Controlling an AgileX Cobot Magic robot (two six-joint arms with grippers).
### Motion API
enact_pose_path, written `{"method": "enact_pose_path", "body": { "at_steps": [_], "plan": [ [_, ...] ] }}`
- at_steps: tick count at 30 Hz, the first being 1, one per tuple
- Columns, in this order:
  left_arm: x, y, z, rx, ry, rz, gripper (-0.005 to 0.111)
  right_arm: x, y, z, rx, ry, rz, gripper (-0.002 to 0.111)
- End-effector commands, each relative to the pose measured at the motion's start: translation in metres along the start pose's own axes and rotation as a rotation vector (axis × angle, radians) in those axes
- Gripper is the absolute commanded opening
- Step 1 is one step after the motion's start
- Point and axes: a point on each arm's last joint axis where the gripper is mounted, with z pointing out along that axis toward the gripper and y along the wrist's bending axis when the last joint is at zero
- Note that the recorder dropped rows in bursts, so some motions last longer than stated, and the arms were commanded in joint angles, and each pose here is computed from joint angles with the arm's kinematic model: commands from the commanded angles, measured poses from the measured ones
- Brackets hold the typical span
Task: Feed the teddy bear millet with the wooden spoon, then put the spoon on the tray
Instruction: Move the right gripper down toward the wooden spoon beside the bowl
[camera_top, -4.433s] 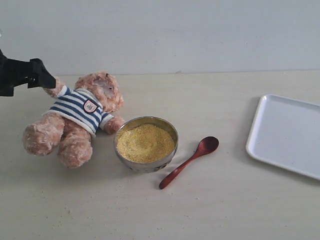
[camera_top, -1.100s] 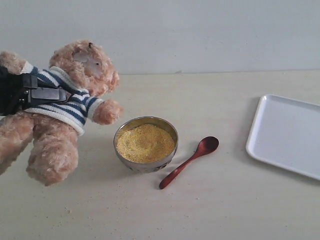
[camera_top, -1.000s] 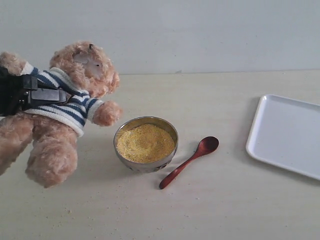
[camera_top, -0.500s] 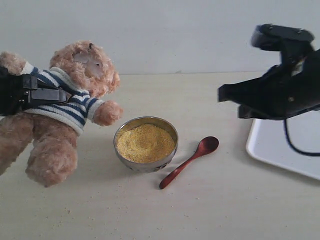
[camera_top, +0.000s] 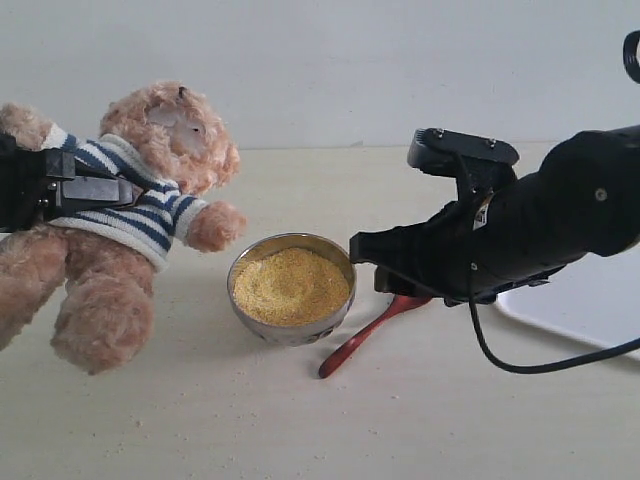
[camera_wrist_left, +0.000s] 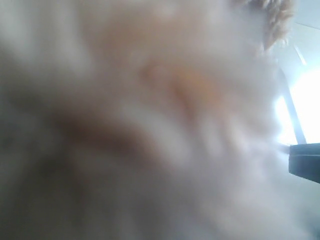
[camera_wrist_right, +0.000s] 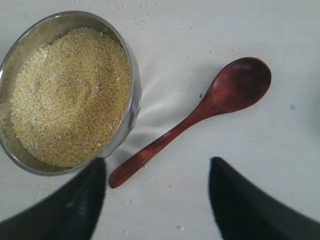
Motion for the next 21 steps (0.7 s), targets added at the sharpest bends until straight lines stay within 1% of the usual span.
{"method": "enact_pose_path", "body": {
  "at_steps": [1,4,10,17,21],
  "plan": [
    [0.0,-0.003,-0.001,0.012,-0.011,-0.003,0.005,0.0,0.001,0.005,-0.005,-0.011,0.007,0.079],
    [0.0,-0.003,-0.001,0.012,-0.011,-0.003,0.005,0.004,-0.002,0.015,0.013,0.017,0.007,0.076],
    [0.0,-0.003,-0.001,0.012,-0.011,-0.003,0.005,0.01,-0.006,0.033,0.041,0.061,0.022,0.076],
    [0.0,-0.003,-0.001,0.012,-0.011,-0.003,0.005,0.009,-0.008,0.044,0.038,0.024,0.052,0.076],
    [0.0,-0.003,-0.001,0.012,-0.011,-0.003,0.005,0.008,-0.013,0.054,0.064,0.049,0.045,0.076]
  ]
}}
